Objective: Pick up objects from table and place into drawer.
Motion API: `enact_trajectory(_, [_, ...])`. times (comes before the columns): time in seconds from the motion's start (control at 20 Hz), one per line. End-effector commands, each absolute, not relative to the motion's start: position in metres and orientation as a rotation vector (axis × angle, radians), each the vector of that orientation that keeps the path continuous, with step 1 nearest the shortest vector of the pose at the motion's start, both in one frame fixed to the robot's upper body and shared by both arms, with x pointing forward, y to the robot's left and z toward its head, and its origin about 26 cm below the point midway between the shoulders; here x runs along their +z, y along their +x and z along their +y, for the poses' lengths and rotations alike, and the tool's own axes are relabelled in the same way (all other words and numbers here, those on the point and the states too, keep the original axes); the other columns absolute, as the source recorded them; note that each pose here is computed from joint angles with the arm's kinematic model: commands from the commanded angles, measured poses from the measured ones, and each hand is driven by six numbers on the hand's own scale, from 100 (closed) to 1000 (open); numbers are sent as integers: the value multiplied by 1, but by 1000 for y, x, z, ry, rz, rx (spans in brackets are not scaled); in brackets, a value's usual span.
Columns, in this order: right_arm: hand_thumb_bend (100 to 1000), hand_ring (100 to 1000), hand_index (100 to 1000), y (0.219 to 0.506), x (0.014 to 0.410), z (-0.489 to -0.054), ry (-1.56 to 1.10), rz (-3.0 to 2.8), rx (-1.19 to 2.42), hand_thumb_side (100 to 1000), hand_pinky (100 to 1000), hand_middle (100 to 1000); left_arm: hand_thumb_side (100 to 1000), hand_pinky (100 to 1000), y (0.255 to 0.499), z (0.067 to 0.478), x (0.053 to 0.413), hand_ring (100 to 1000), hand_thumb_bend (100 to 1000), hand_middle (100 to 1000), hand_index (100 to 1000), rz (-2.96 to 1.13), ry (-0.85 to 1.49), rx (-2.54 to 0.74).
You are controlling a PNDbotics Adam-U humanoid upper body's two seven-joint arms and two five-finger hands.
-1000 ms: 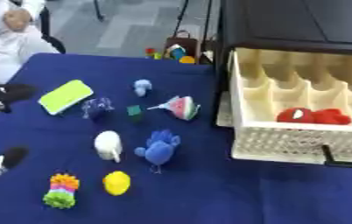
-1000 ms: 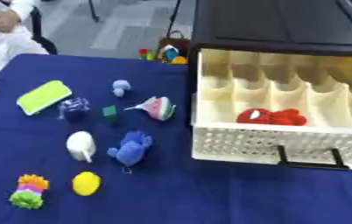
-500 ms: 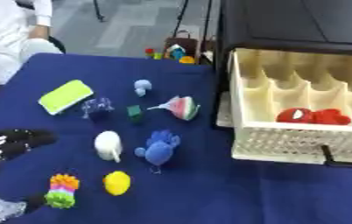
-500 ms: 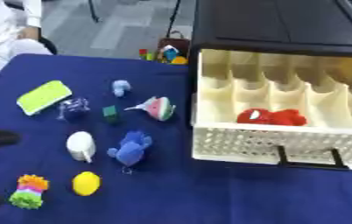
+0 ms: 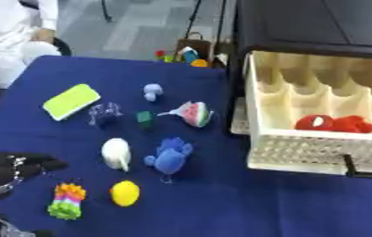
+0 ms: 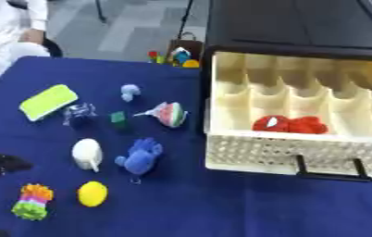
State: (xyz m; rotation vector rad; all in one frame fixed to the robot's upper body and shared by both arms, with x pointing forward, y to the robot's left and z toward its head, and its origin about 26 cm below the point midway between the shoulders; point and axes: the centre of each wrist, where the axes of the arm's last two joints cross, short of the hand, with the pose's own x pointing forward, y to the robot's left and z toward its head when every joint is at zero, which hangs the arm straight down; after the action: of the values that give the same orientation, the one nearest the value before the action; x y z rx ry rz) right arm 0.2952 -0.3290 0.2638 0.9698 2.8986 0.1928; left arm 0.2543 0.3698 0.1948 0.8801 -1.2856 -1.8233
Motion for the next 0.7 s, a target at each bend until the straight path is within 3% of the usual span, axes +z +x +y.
enact_trajectory(0.05, [100, 758, 771, 293, 270, -330, 943, 2852, 203, 1000, 707, 649, 859, 713, 256, 369, 212, 844, 635, 837, 949, -1226, 890, -1874])
enact_trajectory(0.7, [100, 759, 770, 293, 268, -331, 963, 2855, 219, 1000, 709, 644, 801, 687, 263, 367, 237, 838, 599, 821, 905, -1114, 842, -1901])
